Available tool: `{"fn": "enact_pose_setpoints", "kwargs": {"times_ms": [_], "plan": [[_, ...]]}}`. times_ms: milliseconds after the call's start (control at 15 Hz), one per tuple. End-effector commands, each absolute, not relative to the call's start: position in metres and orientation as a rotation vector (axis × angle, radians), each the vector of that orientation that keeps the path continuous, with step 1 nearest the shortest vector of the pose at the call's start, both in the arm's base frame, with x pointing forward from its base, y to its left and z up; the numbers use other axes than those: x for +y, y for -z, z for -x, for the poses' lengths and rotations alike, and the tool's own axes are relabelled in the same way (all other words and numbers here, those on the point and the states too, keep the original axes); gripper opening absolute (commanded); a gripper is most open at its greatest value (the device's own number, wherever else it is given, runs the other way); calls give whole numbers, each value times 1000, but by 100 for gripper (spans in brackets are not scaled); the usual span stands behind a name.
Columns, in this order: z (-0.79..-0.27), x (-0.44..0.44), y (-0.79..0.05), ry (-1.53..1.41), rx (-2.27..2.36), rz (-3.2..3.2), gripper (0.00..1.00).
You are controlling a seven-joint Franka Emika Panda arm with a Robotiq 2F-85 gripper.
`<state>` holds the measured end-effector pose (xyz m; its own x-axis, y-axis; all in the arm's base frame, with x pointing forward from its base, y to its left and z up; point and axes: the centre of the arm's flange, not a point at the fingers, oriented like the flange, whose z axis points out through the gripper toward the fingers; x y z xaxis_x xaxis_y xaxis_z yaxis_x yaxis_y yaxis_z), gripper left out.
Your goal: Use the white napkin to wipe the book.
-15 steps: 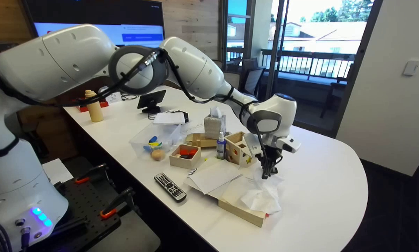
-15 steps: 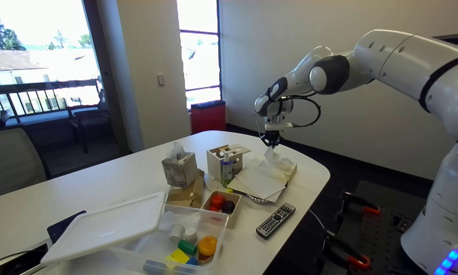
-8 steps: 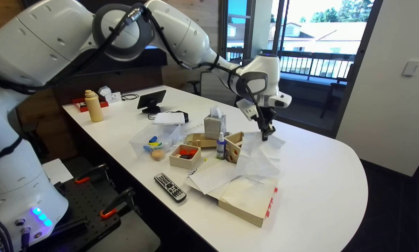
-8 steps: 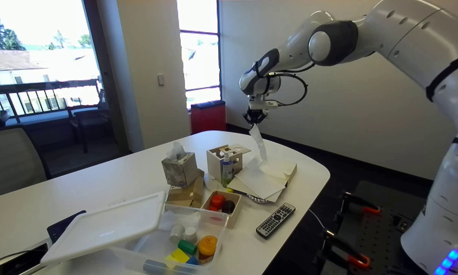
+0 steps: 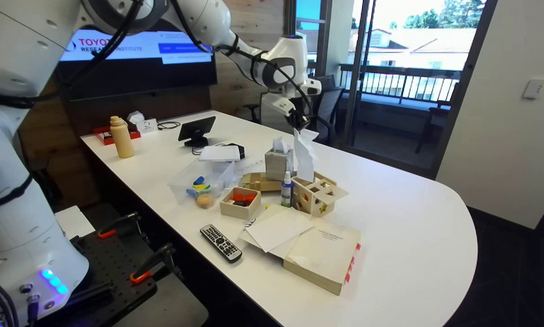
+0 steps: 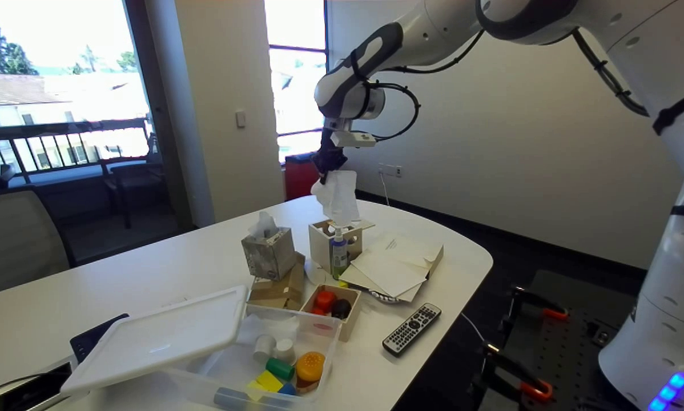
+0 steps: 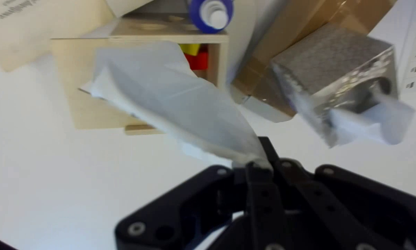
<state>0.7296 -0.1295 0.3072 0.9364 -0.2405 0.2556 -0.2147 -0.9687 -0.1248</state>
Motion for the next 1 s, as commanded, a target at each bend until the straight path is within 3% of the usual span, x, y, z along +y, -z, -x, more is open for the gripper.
{"fn": "enact_pose_setpoints", "kwargs": {"times_ms": [0,400,933], "plan": [[-721,-37,-301,363,48,2984,0],[-723,74,-223,125,-332,2897,0],[-725,86,-120,-104,-370,2898,0]]}}
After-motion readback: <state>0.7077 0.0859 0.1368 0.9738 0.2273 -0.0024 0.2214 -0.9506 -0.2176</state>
